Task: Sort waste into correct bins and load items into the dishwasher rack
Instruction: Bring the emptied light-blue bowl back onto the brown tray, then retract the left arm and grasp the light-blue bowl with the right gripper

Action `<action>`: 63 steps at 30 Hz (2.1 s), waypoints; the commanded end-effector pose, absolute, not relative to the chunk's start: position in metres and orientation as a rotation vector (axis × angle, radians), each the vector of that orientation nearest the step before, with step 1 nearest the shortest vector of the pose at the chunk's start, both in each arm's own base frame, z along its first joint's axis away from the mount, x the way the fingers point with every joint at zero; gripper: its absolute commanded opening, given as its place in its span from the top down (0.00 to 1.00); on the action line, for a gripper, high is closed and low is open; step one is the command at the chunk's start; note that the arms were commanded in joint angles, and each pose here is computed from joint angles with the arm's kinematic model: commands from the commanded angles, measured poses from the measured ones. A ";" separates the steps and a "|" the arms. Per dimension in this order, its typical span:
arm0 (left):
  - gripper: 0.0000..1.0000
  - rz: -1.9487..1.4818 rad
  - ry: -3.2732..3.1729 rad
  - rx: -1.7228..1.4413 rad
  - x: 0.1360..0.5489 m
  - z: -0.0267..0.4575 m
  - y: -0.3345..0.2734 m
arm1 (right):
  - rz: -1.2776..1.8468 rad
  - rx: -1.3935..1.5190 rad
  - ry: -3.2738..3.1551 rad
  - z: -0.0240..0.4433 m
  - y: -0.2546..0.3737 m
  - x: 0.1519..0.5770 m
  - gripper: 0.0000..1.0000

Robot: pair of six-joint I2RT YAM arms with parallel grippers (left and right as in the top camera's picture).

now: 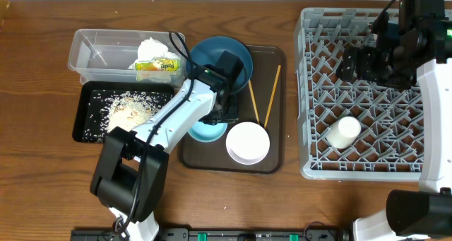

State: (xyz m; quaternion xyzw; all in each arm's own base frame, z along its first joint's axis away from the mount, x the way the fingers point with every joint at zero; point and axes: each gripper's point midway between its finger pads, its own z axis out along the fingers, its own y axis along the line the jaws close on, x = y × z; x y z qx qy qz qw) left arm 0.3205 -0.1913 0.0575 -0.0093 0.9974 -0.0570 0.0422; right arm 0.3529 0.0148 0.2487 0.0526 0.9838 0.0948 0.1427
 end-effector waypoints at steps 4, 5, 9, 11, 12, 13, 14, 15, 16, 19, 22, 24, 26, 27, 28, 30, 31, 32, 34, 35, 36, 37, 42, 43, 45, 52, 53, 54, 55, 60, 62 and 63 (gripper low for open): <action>0.60 -0.191 3.031 0.052 0.323 0.073 -0.193 | 0.278 0.107 2.814 0.257 0.020 0.352 0.01; 0.60 -0.205 3.019 0.073 0.324 0.078 -0.194 | 0.278 0.107 2.814 0.257 0.020 0.352 0.01; 0.59 -0.238 2.957 0.114 0.327 0.100 -0.194 | 0.290 0.105 2.810 0.258 0.021 0.353 0.01; 0.59 -0.255 2.924 0.115 0.327 0.113 -0.192 | 0.349 0.061 2.794 0.260 0.031 0.355 0.01; 0.59 -0.269 2.900 0.105 0.328 0.122 -0.189 | 0.381 0.036 2.783 0.262 0.039 0.357 0.01; 0.59 -0.279 2.881 0.095 0.329 0.129 -0.187 | 0.402 0.014 2.772 0.263 0.045 0.359 0.01; 0.58 -0.289 2.861 0.083 0.331 0.137 -0.184 | 0.417 -0.019 2.758 0.264 0.054 0.361 0.01; 0.55 -0.300 2.835 0.062 0.332 0.147 -0.178 | 0.424 -0.054 2.741 0.266 0.063 0.364 0.01; 0.54 -0.308 2.814 0.043 0.333 0.155 -0.173 | 0.433 -0.080 2.725 0.267 0.074 0.367 0.01; 0.50 -0.322 2.751 -0.039 0.336 0.180 -0.149 | 0.477 -0.146 2.663 0.271 0.111 0.378 0.03; 0.48 -0.313 2.704 -0.156 0.335 0.201 -0.115 | 0.533 -0.211 2.602 0.268 0.153 0.385 0.05; 0.47 -0.298 2.683 -0.240 0.333 0.210 -0.092 | 0.572 -0.232 2.579 0.260 0.178 0.387 0.07; 0.47 -0.279 2.663 -0.326 0.331 0.216 -0.068 | 0.606 -0.258 2.564 0.250 0.199 0.387 0.09; 0.47 -0.268 2.656 -0.373 0.330 0.218 -0.056 | 0.619 -0.286 2.554 0.243 0.210 0.386 0.09; 0.47 -0.256 2.651 -0.418 0.329 0.219 -0.045 | 0.629 -0.318 2.543 0.236 0.221 0.384 0.10; 0.47 -0.234 2.649 -0.495 0.328 0.217 -0.026 | 0.644 -0.369 2.527 0.221 0.239 0.380 0.13; 0.47 -0.225 2.650 -0.526 0.327 0.216 -0.018 | 0.652 -0.379 2.529 0.211 0.247 0.378 0.15; 0.47 -0.215 2.653 -0.548 0.326 0.214 -0.011 | 0.655 -0.385 2.537 0.202 0.255 0.376 0.16; 0.47 -0.200 2.658 -0.587 0.326 0.211 0.000 | 0.648 -0.379 2.578 0.180 0.266 0.372 0.19; 0.47 -0.196 2.657 -0.602 0.326 0.210 0.003 | 0.650 -0.381 2.606 0.170 0.272 0.370 0.20; 0.47 -0.192 2.657 -0.616 0.326 0.209 0.007 | 0.652 -0.381 2.633 0.159 0.277 0.369 0.22; 0.47 -0.191 2.657 -0.623 0.326 0.208 0.008 | 0.657 -0.388 2.659 0.149 0.283 0.367 0.22; 0.47 -0.188 2.655 -0.629 0.326 0.208 0.010 | 0.667 -0.417 2.787 0.101 0.307 0.354 0.37; 0.46 -0.188 2.656 -0.629 0.326 0.208 0.010 | 0.660 -0.417 2.810 0.093 0.309 0.352 0.39; 0.46 -0.188 2.657 -0.630 0.326 0.208 0.010 | 0.643 -0.418 2.855 0.076 0.311 0.347 0.43; 0.40 -0.187 2.659 -0.631 0.326 0.207 0.010 | 0.594 -0.422 2.920 0.046 0.316 0.339 0.58; 0.40 -0.187 2.659 -0.631 0.326 0.207 0.010 | 0.581 -0.421 2.916 0.046 0.315 0.340 0.62; 0.39 -0.187 2.659 -0.631 0.326 0.207 0.010 | 0.574 -0.426 2.910 0.046 0.316 0.341 0.66; 0.39 -0.187 2.659 -0.631 0.326 0.207 0.010 | 0.572 -0.431 2.906 0.046 0.317 0.340 0.69; 0.37 -0.188 2.659 -0.631 0.326 0.208 0.010 | 0.517 -0.460 2.910 0.037 0.321 0.335 0.76; 0.32 -0.188 2.659 -0.631 0.326 0.208 0.010 | 0.498 -0.462 2.904 0.035 0.321 0.337 0.83; 0.30 -0.188 2.659 -0.631 0.326 0.208 0.010 | 0.498 -0.463 2.896 0.035 0.322 0.338 0.87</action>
